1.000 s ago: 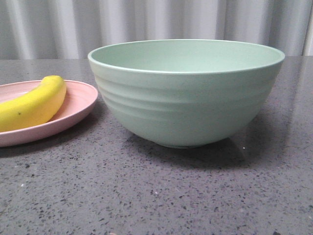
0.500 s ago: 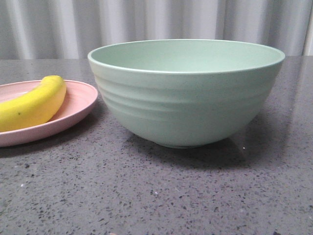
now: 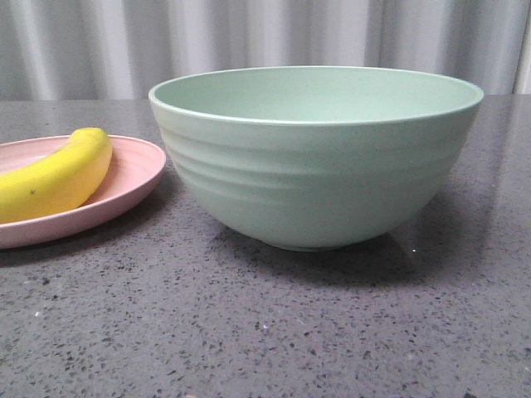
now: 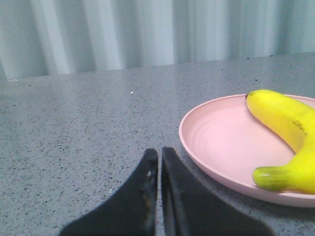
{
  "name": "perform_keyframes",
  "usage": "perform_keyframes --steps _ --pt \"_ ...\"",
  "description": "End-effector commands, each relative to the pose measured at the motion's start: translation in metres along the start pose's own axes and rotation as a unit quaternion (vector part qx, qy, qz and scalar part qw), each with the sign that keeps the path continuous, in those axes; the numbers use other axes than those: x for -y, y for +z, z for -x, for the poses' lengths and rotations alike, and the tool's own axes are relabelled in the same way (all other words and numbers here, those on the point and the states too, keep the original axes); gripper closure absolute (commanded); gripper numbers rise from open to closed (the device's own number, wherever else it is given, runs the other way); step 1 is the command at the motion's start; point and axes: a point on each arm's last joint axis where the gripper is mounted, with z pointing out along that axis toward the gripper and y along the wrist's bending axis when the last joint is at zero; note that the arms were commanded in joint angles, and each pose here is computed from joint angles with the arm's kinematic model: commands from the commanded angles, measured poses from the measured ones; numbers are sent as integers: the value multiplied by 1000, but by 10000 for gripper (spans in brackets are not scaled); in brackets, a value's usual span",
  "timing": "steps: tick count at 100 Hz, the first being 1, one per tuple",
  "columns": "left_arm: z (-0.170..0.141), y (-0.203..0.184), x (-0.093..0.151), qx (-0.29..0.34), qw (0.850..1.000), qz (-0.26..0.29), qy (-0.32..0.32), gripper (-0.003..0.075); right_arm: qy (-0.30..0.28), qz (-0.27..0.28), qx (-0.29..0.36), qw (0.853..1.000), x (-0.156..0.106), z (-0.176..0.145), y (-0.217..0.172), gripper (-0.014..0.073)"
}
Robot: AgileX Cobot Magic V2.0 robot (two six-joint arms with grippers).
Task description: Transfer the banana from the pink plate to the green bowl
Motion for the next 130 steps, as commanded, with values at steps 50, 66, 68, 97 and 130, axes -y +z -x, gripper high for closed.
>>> perform_keyframes --steps 50,66,68,97,130 --pt "89 13 -2 56 998 6 -13 741 80 7 -158 984 4 53 20 658" --pt "89 28 -4 44 999 10 -13 740 108 15 -231 967 2 60 42 659" --pt "89 29 -4 44 999 11 -13 739 113 16 -234 966 2 61 44 659" --pt "95 36 -5 76 997 19 -14 377 127 15 -287 949 0 50 64 659" --pt "104 47 -2 15 999 -1 -28 336 127 16 -302 945 -1 47 65 659"
